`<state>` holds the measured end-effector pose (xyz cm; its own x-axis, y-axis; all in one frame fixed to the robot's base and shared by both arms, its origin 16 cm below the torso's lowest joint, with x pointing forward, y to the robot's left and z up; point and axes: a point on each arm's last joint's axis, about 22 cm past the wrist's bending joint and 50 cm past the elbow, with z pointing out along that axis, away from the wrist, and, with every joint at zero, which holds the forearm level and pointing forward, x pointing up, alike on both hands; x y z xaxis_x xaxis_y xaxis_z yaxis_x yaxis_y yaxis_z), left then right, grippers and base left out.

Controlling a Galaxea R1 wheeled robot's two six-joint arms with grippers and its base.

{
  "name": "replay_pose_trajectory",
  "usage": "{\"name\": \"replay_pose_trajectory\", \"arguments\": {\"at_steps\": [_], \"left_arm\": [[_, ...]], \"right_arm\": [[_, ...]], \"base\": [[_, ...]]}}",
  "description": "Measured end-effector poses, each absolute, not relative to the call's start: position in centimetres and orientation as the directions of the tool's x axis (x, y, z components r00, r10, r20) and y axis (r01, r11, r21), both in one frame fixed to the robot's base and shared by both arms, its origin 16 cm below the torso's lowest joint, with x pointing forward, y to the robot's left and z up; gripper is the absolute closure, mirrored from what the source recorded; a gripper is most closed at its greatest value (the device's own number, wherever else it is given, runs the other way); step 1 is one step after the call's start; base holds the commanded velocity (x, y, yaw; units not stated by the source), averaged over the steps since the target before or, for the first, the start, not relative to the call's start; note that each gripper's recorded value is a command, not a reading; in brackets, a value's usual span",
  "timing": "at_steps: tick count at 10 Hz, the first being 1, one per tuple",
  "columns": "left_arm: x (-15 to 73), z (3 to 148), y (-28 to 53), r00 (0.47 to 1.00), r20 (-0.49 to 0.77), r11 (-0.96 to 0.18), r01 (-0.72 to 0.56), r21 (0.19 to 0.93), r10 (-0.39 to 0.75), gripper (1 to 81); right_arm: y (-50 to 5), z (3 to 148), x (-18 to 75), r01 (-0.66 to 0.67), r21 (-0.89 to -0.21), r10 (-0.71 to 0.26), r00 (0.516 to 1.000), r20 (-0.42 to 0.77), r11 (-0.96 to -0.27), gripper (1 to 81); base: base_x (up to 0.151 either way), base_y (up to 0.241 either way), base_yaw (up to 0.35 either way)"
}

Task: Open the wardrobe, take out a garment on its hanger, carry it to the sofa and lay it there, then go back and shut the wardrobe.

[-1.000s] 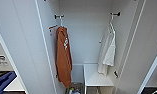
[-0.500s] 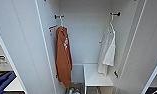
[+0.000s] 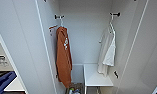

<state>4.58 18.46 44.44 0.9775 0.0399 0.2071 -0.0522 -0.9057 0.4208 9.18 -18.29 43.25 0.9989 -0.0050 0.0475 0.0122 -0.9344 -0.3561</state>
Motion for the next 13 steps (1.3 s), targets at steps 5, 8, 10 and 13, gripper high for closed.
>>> {"name": "replay_pose_trajectory", "arguments": {"at_steps": [5, 8, 10, 13], "left_arm": [[3.8, 42.7, 17.0, 0.978, 0.206, -0.939, -0.046, 0.340, 0.027, 1.0], [1.2, 42.6, 16.5, 0.979, 0.201, -0.938, -0.093, 0.334, -0.025, 1.0], [0.9, 42.6, 16.5, 0.965, 0.230, -0.930, -0.196, 0.309, -0.127, 1.0], [-1.2, 42.6, 14.4, 0.942, 0.222, -0.898, -0.312, 0.310, -0.250, 1.0]], "right_arm": [[-15.2, 42.9, 7.2, 0.075, -0.362, 0.031, 0.992, 0.126, -0.929, 1.0], [-14.0, 42.9, 4.7, 0.053, -0.379, 0.001, 0.991, 0.137, -0.924, 1.0], [-13.1, 42.9, 3.0, 0.041, -0.389, -0.007, 0.993, 0.122, -0.921, 1.0], [-13.2, 42.7, 0.4, -0.062, -0.384, -0.092, 0.994, 0.059, -0.921, 1.0]], "base": [[0.000, 0.000, 0.000], [0.000, 0.000, 0.000], [0.000, 0.000, 0.000], [0.000, 0.000, 0.000]]}}
